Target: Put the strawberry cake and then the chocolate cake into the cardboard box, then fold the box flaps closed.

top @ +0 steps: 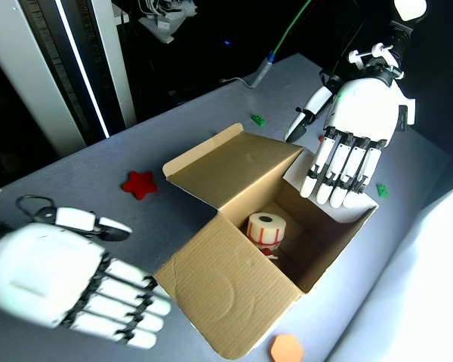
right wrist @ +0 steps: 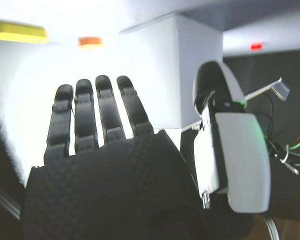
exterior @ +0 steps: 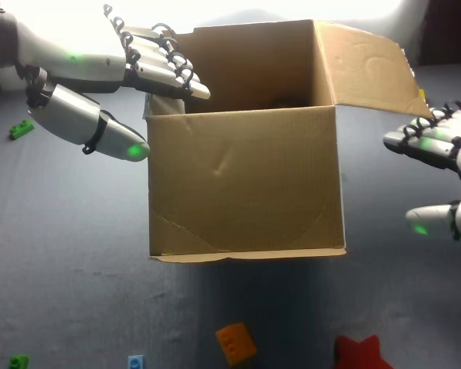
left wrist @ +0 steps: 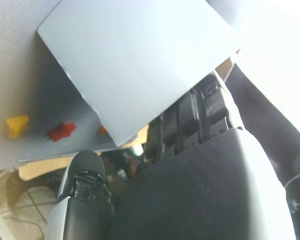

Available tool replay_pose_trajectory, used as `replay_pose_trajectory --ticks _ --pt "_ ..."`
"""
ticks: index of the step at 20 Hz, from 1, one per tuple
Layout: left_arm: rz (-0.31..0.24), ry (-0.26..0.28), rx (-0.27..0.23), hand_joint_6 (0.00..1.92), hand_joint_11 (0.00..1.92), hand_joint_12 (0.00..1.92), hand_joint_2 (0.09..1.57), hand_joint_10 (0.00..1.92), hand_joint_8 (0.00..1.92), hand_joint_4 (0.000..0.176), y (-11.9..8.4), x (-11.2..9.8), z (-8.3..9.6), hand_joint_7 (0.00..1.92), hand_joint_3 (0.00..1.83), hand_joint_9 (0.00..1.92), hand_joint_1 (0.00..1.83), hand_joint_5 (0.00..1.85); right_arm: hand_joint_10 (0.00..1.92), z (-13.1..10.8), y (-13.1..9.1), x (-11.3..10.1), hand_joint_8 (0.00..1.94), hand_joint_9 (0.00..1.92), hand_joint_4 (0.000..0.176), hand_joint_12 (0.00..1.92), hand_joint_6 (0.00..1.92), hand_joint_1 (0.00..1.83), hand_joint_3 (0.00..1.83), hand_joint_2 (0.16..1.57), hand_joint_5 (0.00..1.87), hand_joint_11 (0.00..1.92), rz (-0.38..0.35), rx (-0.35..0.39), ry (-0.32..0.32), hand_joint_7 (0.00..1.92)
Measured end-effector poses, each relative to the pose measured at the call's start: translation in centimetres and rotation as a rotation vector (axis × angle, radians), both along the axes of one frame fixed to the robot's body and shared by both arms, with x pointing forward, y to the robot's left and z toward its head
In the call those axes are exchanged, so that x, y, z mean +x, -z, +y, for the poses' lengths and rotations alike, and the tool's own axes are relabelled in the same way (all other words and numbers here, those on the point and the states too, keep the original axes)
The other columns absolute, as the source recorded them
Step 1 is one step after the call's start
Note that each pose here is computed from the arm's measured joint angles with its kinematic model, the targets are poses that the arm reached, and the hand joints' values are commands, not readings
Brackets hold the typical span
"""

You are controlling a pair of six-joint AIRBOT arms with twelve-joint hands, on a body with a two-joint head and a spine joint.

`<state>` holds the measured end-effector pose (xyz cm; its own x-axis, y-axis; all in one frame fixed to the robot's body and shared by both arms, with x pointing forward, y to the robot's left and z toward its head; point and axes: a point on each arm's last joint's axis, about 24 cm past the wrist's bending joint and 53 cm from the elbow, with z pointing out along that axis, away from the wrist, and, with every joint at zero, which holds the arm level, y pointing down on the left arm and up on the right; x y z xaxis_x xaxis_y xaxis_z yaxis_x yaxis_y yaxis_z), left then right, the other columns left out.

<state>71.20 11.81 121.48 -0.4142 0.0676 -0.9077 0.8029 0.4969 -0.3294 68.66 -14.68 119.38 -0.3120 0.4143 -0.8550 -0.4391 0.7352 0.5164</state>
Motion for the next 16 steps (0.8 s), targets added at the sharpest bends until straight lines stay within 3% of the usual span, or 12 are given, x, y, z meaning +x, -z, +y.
replay_pose_trajectory --ticks 2,5,10,13,16 --pt "0.000 -0.001 -0.004 0.00 0.00 0.74 1.29 0.00 0.00 0.027 -0.3 0.1 0.2 0.20 0.00 0.24 0.00 0.14 0.02 0.1 -0.4 0.1 0.00 0.06 0.000 0.11 0.00 0.00 0.00 1.23 0.01 0.00 -0.013 0.010 0.001 0.08" --pt "0.004 0.001 -0.001 0.00 0.00 0.70 1.29 0.00 0.00 0.023 -0.9 0.2 0.5 0.20 0.00 0.22 0.00 0.14 0.01 -0.2 -2.3 0.5 0.00 0.05 0.000 0.01 0.00 0.00 0.00 1.23 0.00 0.00 -0.041 0.043 0.010 0.06" --pt "0.001 -0.003 -0.011 0.00 0.00 0.74 1.29 0.00 0.00 0.031 -2.3 0.3 1.3 0.21 0.00 0.24 0.00 0.16 0.01 -1.8 -8.1 0.1 0.01 0.06 0.000 0.00 0.00 0.00 0.00 1.23 0.00 0.00 -0.134 0.143 0.039 0.08" --pt "-0.022 -0.060 -0.021 0.00 0.00 0.78 1.29 0.00 0.00 0.031 -3.5 1.1 3.7 0.19 0.00 0.24 0.00 0.14 0.02 -1.2 -10.4 -0.9 0.01 0.07 0.000 0.00 0.01 0.00 0.00 1.23 0.02 0.01 -0.170 0.183 0.021 0.08" --pt "-0.025 -0.113 -0.010 0.00 0.00 0.79 1.28 0.00 0.00 0.032 -3.6 1.6 6.3 0.20 0.00 0.24 0.00 0.14 0.02 -0.2 -11.4 -1.2 0.01 0.07 0.000 0.01 0.00 0.00 0.00 1.23 0.01 0.01 -0.181 0.195 0.001 0.09"
